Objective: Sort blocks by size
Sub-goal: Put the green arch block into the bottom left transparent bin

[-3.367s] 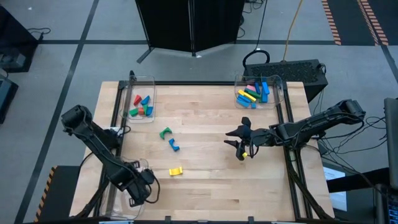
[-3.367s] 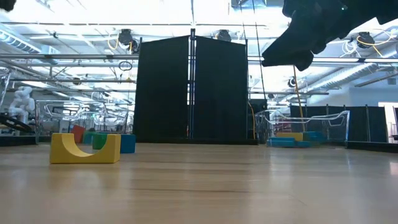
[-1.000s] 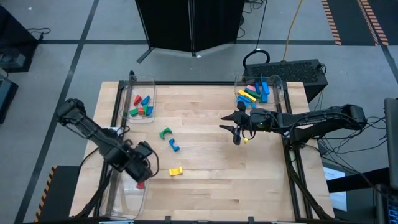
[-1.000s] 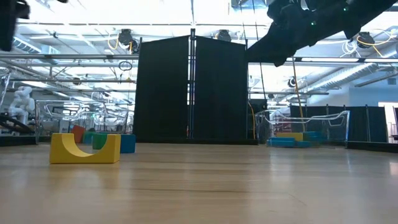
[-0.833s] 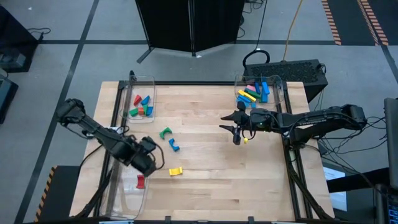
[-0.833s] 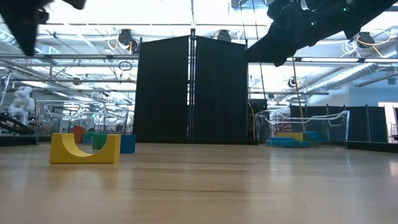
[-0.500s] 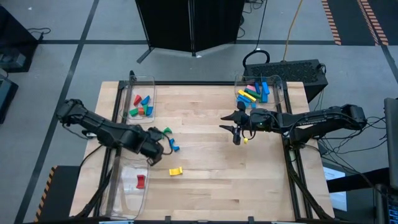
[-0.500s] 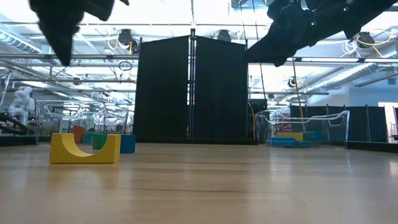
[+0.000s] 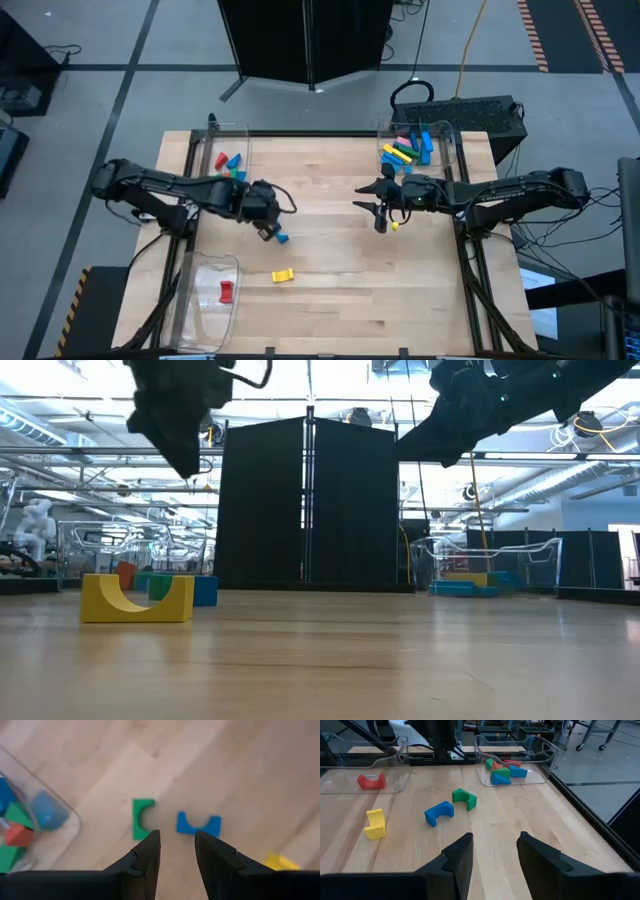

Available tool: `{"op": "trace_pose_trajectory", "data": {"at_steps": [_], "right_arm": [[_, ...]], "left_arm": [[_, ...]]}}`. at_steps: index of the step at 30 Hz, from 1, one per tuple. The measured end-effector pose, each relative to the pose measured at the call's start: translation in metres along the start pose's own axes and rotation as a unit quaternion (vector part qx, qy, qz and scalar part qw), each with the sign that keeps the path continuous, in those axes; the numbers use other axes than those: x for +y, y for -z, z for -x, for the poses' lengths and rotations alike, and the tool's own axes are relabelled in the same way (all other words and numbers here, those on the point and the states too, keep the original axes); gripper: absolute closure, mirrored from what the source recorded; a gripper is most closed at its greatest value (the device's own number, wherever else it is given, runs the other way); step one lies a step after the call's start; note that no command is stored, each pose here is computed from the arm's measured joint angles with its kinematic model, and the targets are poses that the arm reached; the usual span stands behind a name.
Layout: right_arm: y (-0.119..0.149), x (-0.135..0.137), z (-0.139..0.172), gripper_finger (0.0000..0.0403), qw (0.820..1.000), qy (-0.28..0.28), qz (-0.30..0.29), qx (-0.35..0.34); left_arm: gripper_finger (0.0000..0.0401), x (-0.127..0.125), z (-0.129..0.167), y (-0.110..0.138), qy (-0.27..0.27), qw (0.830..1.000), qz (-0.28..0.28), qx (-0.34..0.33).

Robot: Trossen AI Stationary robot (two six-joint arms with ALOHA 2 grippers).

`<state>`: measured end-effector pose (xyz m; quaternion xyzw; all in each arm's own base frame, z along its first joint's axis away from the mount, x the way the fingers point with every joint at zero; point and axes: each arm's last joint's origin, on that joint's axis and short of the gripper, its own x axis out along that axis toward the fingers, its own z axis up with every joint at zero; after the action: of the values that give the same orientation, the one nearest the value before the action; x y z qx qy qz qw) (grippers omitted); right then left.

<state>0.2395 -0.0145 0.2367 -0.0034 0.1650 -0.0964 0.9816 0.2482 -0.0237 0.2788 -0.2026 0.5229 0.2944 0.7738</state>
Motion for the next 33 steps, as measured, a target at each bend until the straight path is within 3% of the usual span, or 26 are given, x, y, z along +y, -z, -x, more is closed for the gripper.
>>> {"op": "trace_pose_trajectory", "data": {"at_steps": [5, 14, 23, 33], "right_arm": [[0.0, 0.0, 0.0, 0.0255, 1.0, 0.0, 0.0, 0.003], [0.002, 0.0, 0.0, 0.0255, 1.0, 0.0, 0.001, 0.011], [0.003, 0.0, 0.0, 0.0255, 1.0, 0.0, 0.002, 0.018], [0.006, 0.0, 0.0, 0.0255, 1.0, 0.001, 0.004, 0.03]], "left_arm": [[0.0276, 0.006, -0.013, -0.011, -0.039, 0.999, 0.0, -0.002], [0.0276, 0.013, -0.054, -0.024, -0.091, 0.994, -0.023, 0.054], [0.0276, 0.013, -0.091, -0.03, -0.104, 0.984, -0.07, 0.125], [0.0276, 0.029, -0.13, -0.012, -0.074, 0.983, -0.053, 0.16]]}}
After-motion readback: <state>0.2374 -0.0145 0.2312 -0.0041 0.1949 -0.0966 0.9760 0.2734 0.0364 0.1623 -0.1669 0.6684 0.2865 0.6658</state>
